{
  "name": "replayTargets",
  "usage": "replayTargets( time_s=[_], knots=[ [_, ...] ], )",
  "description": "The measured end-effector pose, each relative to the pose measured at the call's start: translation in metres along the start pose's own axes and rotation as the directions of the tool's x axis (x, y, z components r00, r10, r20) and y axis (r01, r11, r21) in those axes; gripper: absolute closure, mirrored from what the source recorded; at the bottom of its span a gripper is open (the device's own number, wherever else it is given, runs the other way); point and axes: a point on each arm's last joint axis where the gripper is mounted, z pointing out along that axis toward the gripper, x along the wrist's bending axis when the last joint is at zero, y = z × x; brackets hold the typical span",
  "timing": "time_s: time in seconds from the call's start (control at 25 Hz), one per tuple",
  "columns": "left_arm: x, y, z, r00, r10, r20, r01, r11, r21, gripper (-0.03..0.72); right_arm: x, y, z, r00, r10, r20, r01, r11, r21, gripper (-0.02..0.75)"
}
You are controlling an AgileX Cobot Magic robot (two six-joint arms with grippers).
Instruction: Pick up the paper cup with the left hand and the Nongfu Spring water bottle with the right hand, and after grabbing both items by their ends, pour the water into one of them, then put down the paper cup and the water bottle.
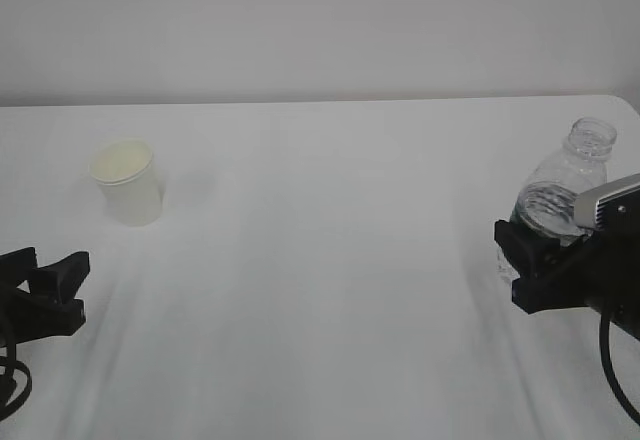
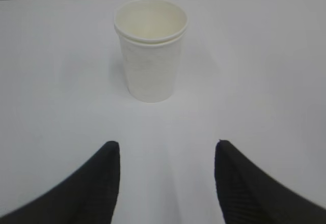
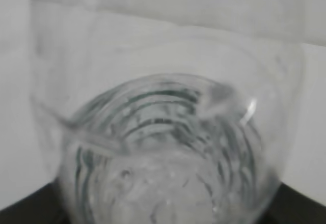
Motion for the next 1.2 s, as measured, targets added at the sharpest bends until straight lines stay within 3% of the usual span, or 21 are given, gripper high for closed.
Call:
replayTargets(
  time_s=[0.44, 0.68, 1.2],
  knots=[
    [0.002, -0.004, 0.005, 1.0, 0.015, 0.024, -0.016, 1.0, 0.025, 0.233, 0.0, 0.0, 0.0, 1.0, -0.002, -0.004, 0.002, 1.0, 0.0, 0.291],
    [0.022, -0.013, 0.011, 0.999, -0.025, 0.022, 0.023, 0.997, 0.076, 0.169, 0.001, 0.0, 0.0, 1.0, -0.001, -0.007, 0.001, 1.0, 0.0, 0.291],
    [0.039, 0.007, 0.052, 0.989, -0.015, 0.147, 0.016, 1.0, -0.006, 0.14, 0.001, 0.0, 0.0, 1.0, 0.0, -0.008, 0.0, 1.0, 0.0, 0.292]
  ],
)
